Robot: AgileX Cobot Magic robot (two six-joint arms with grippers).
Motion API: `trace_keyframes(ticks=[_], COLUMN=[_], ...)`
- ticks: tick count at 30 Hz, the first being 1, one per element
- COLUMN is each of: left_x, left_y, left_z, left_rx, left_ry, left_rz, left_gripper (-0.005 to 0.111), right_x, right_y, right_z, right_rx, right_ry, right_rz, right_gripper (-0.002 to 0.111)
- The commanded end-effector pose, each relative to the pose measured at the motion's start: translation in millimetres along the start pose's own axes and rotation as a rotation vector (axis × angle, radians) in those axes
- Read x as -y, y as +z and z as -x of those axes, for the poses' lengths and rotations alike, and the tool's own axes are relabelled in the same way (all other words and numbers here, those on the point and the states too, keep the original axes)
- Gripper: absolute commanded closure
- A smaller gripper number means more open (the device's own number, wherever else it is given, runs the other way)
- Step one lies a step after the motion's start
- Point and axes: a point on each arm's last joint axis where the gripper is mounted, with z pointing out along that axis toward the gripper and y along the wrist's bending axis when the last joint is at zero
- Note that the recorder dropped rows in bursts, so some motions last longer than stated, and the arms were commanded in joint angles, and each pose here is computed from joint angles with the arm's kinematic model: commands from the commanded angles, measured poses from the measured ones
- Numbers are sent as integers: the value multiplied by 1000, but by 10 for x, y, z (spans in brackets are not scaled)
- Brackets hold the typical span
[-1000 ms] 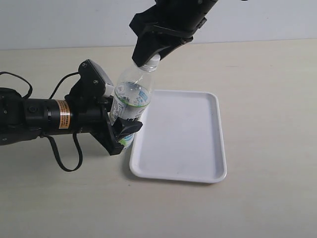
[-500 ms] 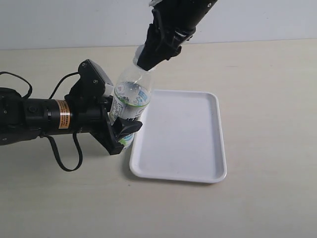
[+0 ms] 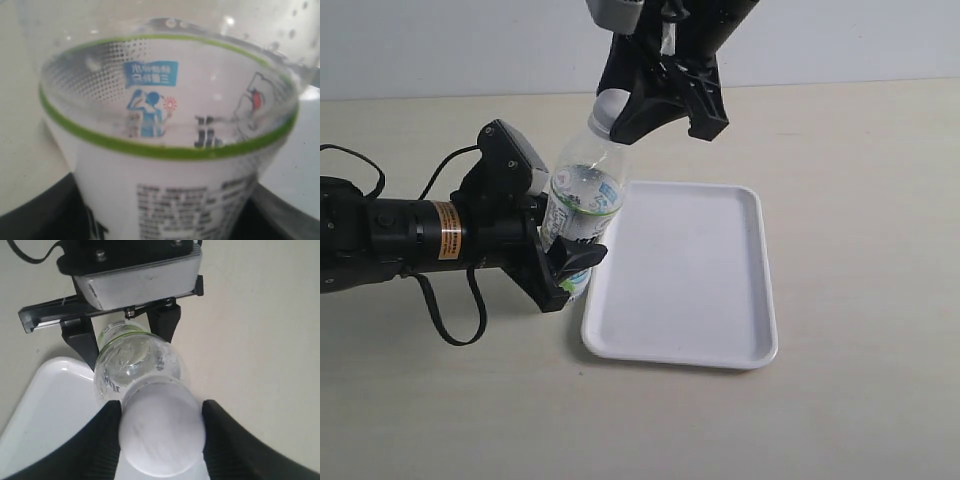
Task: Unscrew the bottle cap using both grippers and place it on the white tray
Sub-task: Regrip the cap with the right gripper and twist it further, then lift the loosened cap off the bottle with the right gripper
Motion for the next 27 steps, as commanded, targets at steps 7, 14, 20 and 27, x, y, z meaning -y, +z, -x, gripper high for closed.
trace_keyframes(ticks=[7, 14, 20, 27], left_x=[-12, -11, -11, -9], left_y=[-25, -22, -23, -23], left_z=[94, 89, 97, 109], left_rx=[53, 51, 59, 73], left_ry=[-16, -21, -27, -28], left_rz=[9, 9, 9, 6], left_gripper=[107, 107, 107, 107], right_x=[-1, 4, -22, -139], right_y=[-29, -30, -154, -569], right_z=[-1, -27, 79, 320], right_rx=[-13, -43, 5, 68], right_ry=[-560, -572, -564, -370], right_rz=[0, 3, -38, -137], right_gripper=[108, 108, 108, 108])
